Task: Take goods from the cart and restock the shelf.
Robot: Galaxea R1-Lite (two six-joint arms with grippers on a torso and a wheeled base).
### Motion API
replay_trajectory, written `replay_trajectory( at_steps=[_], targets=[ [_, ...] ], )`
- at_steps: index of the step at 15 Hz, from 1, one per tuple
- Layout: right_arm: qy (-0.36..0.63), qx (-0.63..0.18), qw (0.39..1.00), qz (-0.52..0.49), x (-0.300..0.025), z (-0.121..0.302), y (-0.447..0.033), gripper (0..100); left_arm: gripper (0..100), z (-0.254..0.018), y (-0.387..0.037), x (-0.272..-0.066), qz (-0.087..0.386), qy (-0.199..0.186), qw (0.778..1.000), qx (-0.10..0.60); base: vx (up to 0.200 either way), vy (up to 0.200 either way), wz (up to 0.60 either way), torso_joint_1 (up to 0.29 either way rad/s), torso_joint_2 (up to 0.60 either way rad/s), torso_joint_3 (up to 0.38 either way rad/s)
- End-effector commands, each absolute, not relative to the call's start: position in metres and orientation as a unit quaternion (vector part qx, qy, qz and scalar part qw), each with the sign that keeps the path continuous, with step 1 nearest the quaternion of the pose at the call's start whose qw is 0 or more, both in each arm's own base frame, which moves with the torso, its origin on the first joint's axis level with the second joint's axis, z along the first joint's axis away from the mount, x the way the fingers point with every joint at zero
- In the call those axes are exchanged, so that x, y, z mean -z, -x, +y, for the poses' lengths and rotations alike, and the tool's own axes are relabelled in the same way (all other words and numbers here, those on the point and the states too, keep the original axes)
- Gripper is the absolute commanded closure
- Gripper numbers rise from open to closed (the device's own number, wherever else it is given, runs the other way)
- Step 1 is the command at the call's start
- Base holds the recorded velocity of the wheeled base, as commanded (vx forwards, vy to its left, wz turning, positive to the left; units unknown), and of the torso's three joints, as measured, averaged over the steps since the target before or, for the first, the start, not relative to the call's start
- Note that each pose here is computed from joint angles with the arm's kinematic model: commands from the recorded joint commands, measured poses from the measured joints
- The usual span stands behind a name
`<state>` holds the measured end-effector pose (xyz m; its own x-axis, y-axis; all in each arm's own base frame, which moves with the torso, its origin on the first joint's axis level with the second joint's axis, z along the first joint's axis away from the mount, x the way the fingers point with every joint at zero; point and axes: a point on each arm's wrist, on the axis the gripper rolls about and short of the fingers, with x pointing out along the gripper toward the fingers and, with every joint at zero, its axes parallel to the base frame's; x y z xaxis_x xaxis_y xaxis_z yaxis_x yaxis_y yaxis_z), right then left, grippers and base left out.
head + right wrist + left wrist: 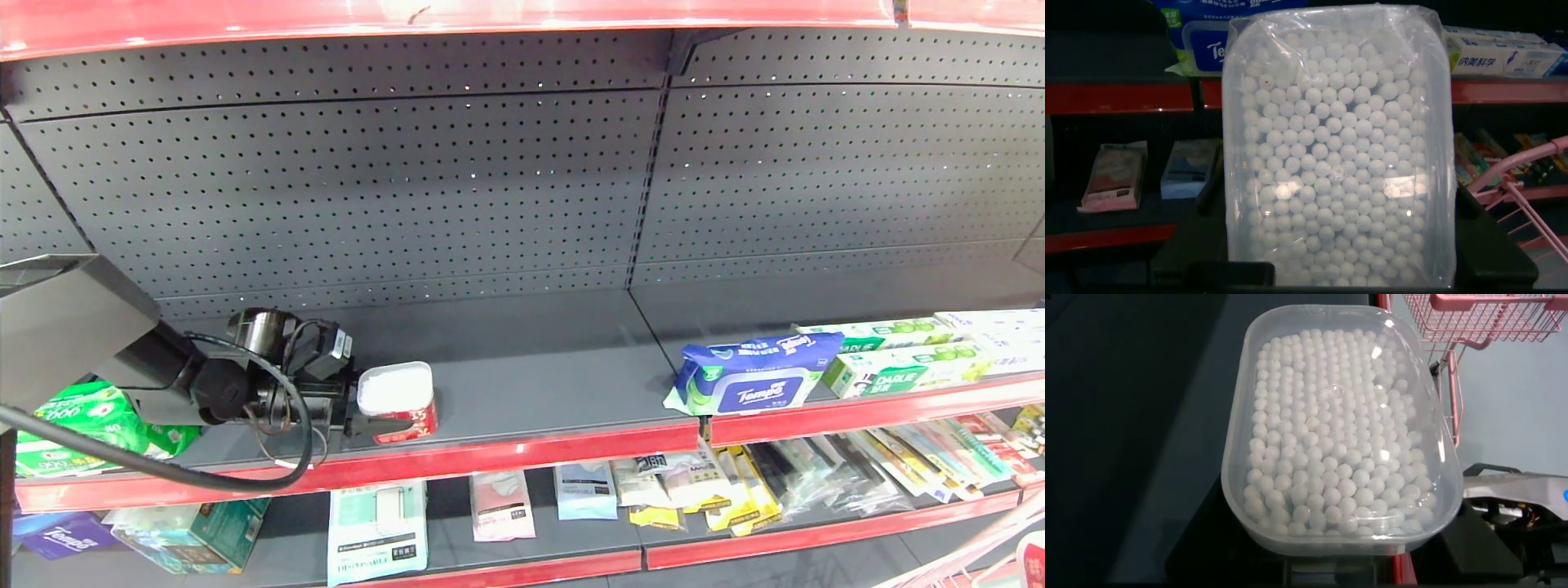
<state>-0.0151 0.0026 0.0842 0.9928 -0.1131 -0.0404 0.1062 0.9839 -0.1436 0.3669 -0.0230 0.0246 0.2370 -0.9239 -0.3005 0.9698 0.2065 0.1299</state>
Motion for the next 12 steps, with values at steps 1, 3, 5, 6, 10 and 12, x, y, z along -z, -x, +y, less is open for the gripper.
replay_trajectory(
  at_steps=[1,3,5,6,10,12],
  targets=[
    [0.071,0.055,0.996,0.025,-0.0843,0.0026,0.015,100,100,-0.023,-0.3653,-0.0224,0.08,-0.146,0.772,0.613,0.0,0.0,0.0,0.0,0.0,0.0],
    [0.071,0.055,0.996,0.025,-0.0843,0.0026,0.015,100,100,-0.0224,-0.3658,-0.0226,0.072,-0.153,0.773,0.611,0.0,0.0,0.0,0.0,0.0,0.0],
    [0.071,0.055,0.996,0.025,-0.0843,0.0026,0.015,100,100,-0.0224,-0.3644,-0.0216,0.074,-0.151,0.773,0.612,0.0,0.0,0.0,0.0,0.0,0.0],
    [0.071,0.055,0.996,0.025,-0.0843,0.0026,0.015,100,100,-0.0224,-0.363,-0.0204,0.077,-0.149,0.773,0.612,0.0,0.0,0.0,0.0,0.0,0.0],
    [0.071,0.055,0.996,0.025,-0.0843,0.0026,0.015,100,100,-0.0224,-0.3618,-0.0183,0.081,-0.145,0.772,0.613,0.0,0.0,0.0,0.0,0.0,0.0],
    [0.071,0.056,0.996,0.025,-0.0843,0.0026,0.015,100,100,-0.0224,-0.3622,-0.018,0.083,-0.143,0.773,0.612,0.0,0.0,0.0,0.0,0.0,0.0]
  ],
)
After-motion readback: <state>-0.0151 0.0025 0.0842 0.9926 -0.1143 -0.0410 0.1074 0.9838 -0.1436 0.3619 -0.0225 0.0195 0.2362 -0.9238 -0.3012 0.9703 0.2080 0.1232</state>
